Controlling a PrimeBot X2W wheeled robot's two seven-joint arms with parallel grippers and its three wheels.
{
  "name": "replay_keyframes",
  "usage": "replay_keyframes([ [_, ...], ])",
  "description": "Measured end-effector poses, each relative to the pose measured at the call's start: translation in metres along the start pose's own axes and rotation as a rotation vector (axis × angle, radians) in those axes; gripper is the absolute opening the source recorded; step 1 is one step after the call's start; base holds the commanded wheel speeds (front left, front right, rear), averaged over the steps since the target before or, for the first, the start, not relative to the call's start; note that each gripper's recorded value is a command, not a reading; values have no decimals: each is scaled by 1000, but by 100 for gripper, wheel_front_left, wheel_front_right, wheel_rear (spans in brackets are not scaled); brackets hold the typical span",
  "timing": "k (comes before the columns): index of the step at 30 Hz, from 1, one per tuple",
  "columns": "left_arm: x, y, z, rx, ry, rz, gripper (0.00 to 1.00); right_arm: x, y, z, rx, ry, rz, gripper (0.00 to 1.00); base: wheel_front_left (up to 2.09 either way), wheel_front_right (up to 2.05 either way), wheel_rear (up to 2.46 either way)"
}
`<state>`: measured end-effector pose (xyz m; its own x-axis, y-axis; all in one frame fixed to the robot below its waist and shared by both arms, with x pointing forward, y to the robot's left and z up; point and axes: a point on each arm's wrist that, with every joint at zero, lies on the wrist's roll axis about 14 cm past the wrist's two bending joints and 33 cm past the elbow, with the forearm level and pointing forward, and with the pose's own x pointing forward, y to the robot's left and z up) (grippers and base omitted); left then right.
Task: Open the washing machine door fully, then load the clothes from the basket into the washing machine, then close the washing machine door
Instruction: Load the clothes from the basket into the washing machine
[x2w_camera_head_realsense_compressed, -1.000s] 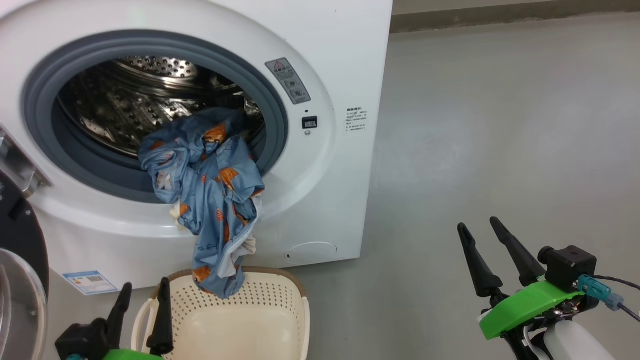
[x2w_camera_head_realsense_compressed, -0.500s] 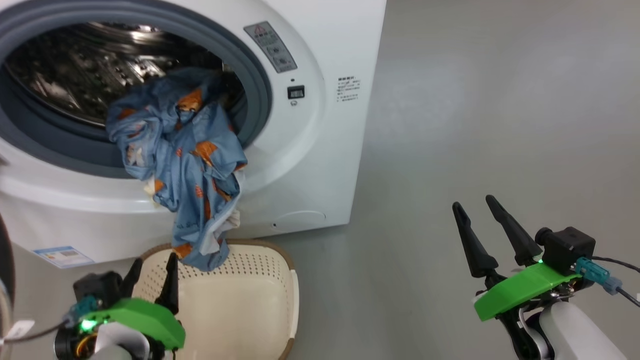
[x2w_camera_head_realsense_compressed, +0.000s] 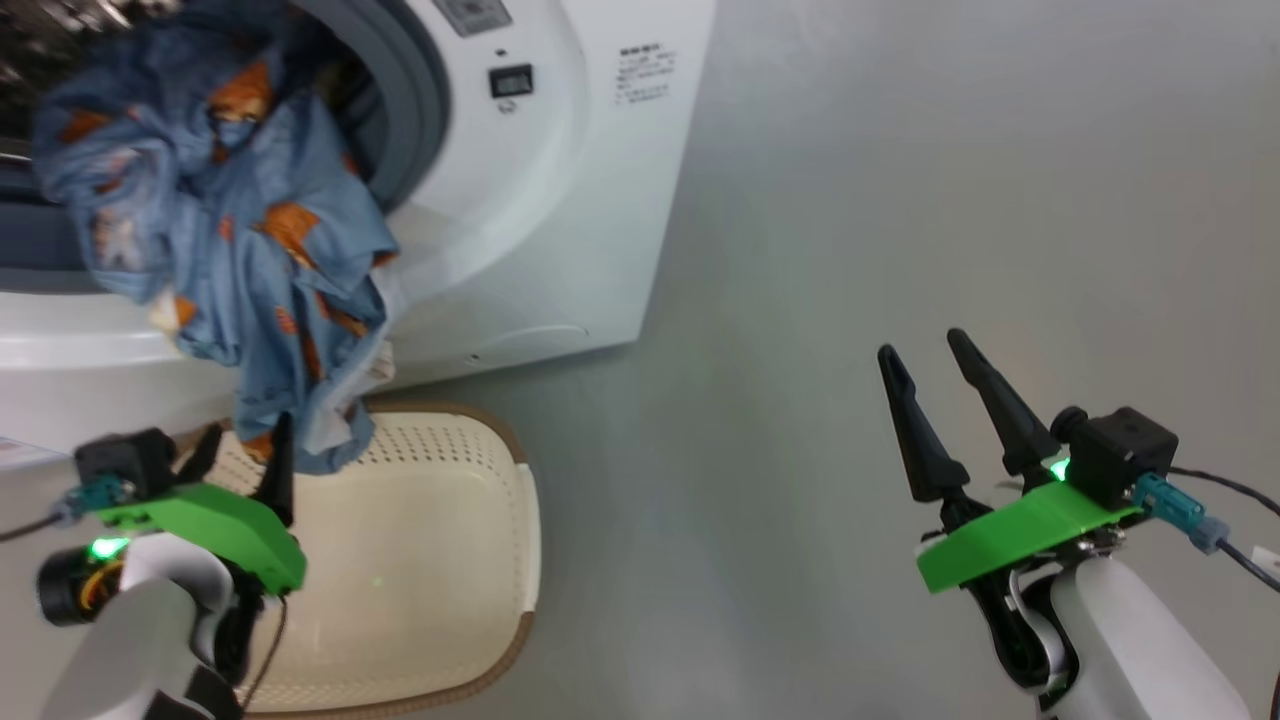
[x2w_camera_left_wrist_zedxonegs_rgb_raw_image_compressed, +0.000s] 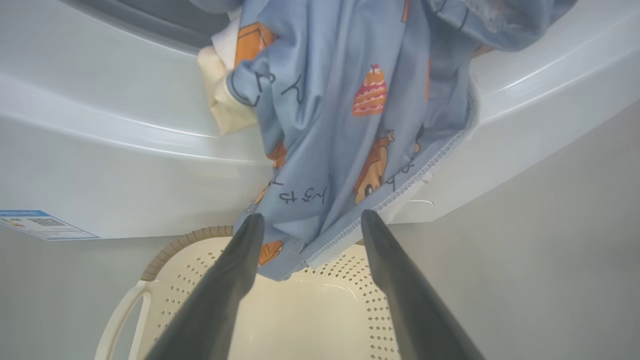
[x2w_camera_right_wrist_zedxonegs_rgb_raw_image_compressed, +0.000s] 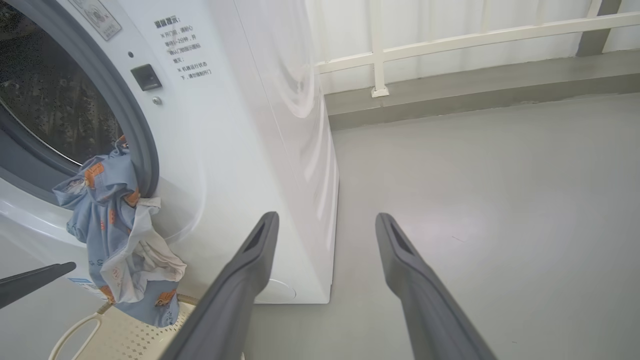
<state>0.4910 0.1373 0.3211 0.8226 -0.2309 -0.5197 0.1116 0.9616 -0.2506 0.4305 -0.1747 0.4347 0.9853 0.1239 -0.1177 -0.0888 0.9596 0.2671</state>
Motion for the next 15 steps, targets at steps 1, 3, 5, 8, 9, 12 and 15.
replay_keyframes([
  [1, 5, 2, -2, -1, 12, 3, 100, 1, -2, -2, 1, 4, -7, 100, 0, 0, 0],
  [3, 14, 4, -8, 0, 40, 5, 100, 4, -6, -3, 0, 4, -19, 100, 0, 0, 0],
  [5, 22, 7, -15, 5, 72, 8, 100, 6, -10, -6, 1, 10, -32, 100, 0, 0, 0],
  [8, 34, 6, -24, 16, 106, -1, 100, 7, -17, -11, -3, 22, -52, 100, 0, 0, 0],
  [9, 38, 4, -26, 18, 114, -6, 100, 6, -19, -13, -6, 29, -58, 100, 0, 0, 0],
  [12, 50, 3, -29, 34, 130, -18, 100, 6, -25, -20, -9, 47, -76, 100, 0, 0, 0],
  [15, 61, 6, -27, 32, 123, -16, 100, 5, -30, -27, -12, 65, -92, 100, 0, 0, 0],
])
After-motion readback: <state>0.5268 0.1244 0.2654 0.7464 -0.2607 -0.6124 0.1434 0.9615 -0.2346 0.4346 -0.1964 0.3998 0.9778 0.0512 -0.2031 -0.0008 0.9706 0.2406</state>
